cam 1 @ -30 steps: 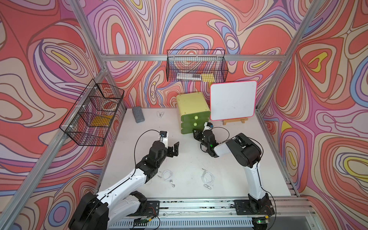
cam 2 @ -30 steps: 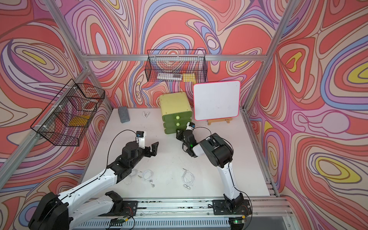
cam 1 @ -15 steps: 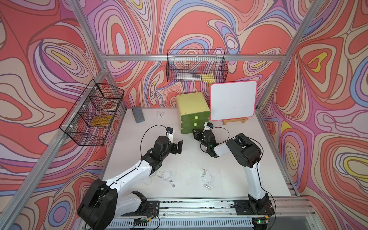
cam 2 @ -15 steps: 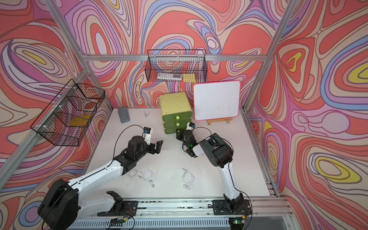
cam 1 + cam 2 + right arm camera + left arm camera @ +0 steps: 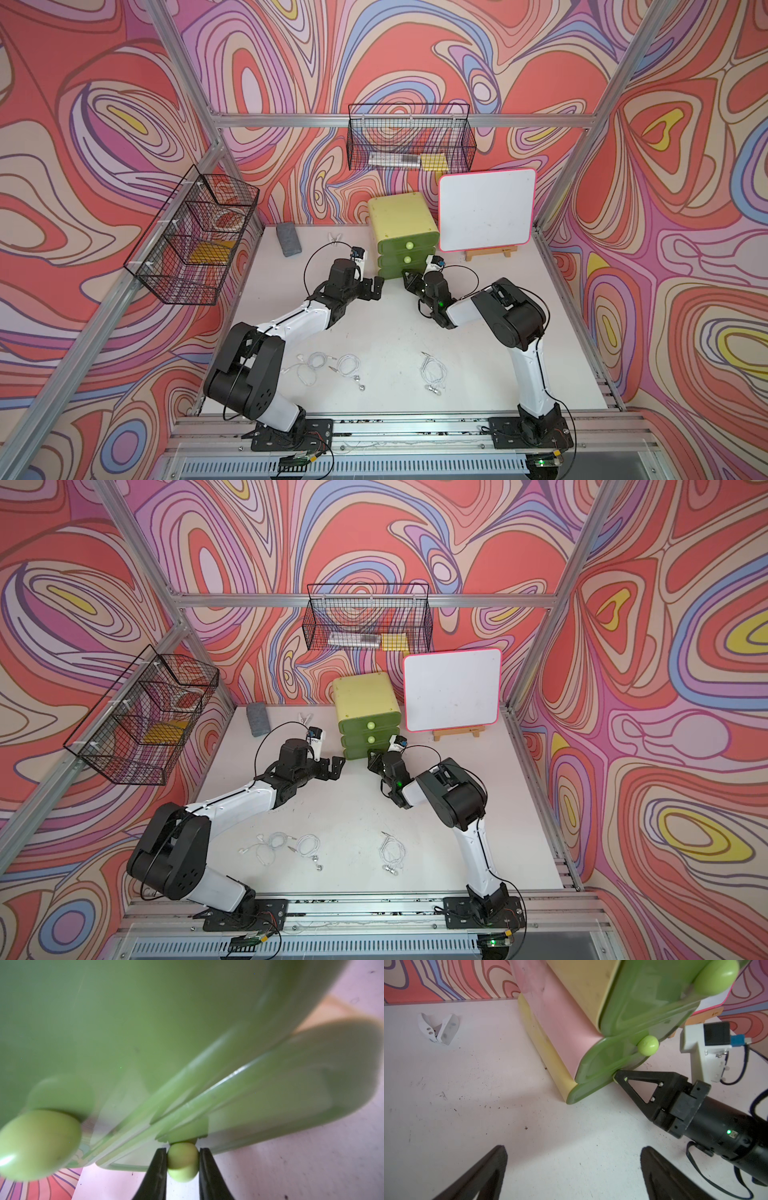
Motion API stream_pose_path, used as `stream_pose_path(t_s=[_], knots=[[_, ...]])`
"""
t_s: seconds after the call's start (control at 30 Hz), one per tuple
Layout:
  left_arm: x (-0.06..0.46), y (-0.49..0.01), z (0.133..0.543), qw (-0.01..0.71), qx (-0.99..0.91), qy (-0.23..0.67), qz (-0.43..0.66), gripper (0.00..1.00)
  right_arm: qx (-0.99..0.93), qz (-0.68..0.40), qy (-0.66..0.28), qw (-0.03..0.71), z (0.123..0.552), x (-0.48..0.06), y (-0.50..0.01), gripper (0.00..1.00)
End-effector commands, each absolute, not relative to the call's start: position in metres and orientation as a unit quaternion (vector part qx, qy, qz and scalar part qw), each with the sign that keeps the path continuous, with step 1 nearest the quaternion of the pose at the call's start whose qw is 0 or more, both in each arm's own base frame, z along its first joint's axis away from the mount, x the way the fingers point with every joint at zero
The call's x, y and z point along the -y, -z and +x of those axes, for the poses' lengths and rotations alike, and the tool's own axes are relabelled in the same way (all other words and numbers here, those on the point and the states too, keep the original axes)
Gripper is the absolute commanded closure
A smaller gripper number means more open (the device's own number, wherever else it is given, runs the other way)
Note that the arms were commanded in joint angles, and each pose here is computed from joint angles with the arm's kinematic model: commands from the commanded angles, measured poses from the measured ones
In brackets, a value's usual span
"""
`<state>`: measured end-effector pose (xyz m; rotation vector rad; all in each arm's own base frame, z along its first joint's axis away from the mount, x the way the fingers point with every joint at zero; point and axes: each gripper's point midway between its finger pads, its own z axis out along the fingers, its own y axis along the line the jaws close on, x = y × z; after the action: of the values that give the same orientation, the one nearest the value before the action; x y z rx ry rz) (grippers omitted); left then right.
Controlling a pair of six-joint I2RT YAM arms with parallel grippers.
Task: Place the wired earphones into the drawer by color
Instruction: Open the drawer in the storage box.
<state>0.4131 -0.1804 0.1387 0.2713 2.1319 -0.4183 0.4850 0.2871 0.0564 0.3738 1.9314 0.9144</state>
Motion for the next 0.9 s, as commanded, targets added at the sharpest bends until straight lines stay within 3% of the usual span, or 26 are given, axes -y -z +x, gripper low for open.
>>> stream_pose_path(t_s=[0.0,0.87], knots=[[0.186,-0.153,0.426,0.473,-0.852,0.191,0.117,0.01,-0.796,0.155,-0.368,0.455,0.48,-0.287,-0.052,0.8],[0.181,-0.154,0.483,0.542,-0.822,0.161,0.071,0.01,-0.793,0.152,-0.376,0.454,0.478,-0.288,-0.064,0.81]])
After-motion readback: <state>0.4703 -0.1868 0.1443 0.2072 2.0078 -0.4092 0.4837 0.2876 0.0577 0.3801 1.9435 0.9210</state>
